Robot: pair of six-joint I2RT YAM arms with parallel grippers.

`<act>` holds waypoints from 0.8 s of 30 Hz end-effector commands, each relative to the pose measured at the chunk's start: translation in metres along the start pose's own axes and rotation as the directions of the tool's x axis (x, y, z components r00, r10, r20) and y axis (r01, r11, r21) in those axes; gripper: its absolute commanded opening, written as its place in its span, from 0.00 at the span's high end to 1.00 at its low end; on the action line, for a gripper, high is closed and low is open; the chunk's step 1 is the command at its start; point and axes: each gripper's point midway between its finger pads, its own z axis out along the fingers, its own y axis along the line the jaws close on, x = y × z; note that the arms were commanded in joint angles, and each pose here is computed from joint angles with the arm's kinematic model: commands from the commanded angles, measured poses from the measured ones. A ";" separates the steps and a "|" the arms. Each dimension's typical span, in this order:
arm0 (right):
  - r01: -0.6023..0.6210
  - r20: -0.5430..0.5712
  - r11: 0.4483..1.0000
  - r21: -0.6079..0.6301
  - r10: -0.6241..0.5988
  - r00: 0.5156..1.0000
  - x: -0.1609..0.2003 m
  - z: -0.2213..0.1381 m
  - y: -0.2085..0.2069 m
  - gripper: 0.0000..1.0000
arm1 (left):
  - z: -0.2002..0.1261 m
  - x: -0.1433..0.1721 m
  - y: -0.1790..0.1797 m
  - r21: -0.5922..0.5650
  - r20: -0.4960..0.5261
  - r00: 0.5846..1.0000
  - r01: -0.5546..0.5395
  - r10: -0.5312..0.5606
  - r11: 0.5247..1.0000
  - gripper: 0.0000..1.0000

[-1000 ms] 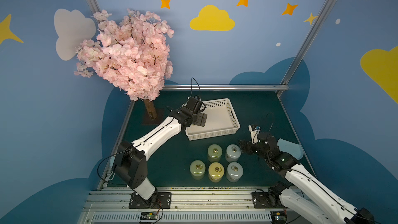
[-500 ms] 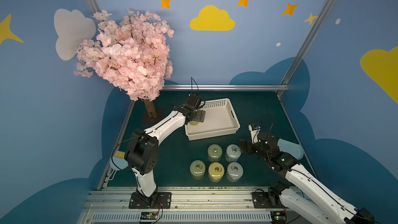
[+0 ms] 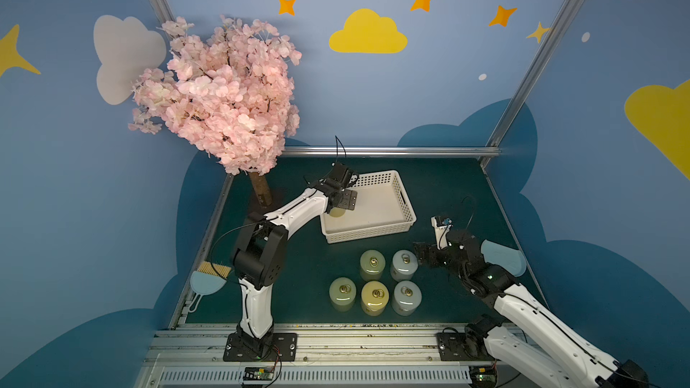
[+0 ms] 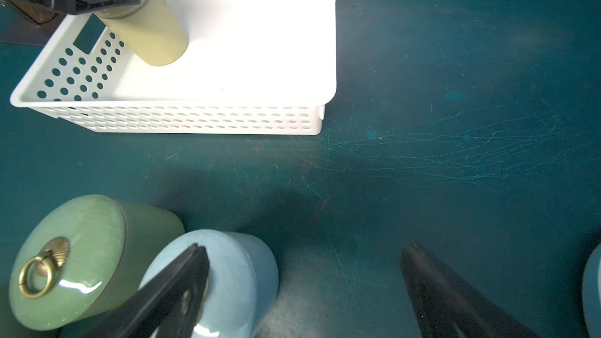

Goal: Take the tea canister out of the basket
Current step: Pick up the tea canister from the basket.

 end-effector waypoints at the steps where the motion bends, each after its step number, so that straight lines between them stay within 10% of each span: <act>1: -0.008 0.021 1.000 -0.006 0.008 1.000 -0.004 0.000 0.000 0.02 | 0.004 -0.009 0.002 0.003 0.015 1.000 0.018 -0.018 1.000 0.00; 24: -0.011 0.023 1.000 -0.008 0.011 1.000 -0.004 0.000 0.000 0.02 | 0.044 0.004 0.001 0.012 -0.054 0.998 0.024 -0.023 1.000 0.00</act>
